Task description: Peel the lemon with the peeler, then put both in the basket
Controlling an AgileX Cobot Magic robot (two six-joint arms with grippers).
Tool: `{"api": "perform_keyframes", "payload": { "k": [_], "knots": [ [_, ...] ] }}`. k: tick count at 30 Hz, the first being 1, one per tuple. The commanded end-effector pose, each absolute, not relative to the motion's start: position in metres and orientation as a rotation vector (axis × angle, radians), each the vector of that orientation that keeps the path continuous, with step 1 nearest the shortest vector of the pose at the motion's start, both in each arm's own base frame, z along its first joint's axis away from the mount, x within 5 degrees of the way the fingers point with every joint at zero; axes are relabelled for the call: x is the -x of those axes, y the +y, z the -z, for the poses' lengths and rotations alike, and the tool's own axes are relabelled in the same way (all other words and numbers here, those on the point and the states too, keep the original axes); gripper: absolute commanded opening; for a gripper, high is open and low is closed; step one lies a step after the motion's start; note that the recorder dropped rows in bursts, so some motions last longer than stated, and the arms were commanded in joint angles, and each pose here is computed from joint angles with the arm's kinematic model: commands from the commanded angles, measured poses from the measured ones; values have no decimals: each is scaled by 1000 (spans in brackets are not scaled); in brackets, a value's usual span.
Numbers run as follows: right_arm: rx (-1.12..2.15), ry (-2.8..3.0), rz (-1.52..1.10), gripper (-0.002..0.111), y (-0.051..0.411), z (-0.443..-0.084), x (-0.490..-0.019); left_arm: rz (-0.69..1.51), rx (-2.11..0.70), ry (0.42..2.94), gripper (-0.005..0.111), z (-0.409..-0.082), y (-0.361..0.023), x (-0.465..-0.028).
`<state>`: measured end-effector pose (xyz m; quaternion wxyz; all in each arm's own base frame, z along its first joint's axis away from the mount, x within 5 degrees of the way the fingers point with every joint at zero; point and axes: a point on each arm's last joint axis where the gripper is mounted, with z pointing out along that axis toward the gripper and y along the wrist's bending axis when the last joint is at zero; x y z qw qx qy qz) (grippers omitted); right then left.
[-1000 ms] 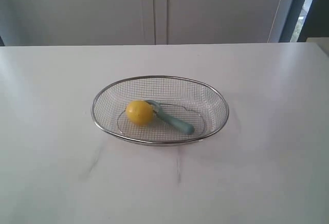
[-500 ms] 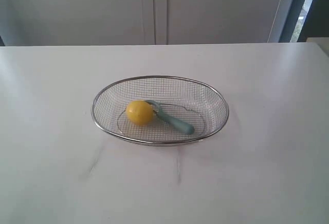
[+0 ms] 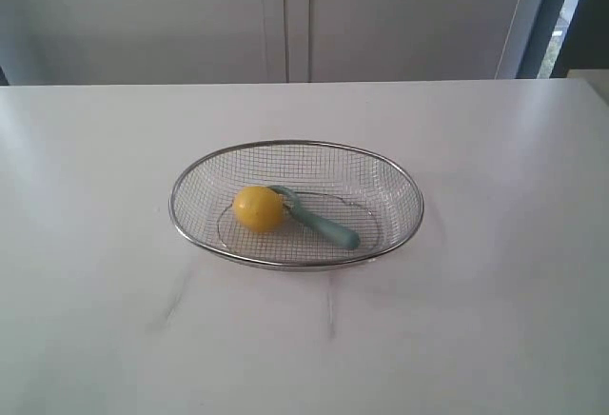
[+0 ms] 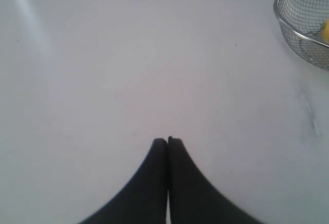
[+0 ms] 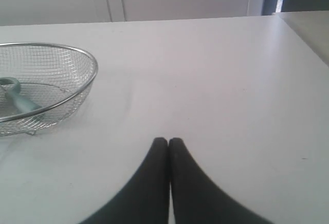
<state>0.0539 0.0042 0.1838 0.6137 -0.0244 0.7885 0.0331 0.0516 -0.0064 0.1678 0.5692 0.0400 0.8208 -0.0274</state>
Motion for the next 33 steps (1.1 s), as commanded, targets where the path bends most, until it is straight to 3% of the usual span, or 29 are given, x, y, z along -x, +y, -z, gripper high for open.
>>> {"api": "perform_keyframes", "payload": {
  "k": [1, 33],
  "knots": [
    [87, 1792, -76, 0, 5, -185, -54, 61, -92, 1930, 0, -166, -6, -51],
    [46, 1795, -48, 0, 3, -185, -54, 61, -92, 1930, 0, -166, -6, -51]
  ]
}}
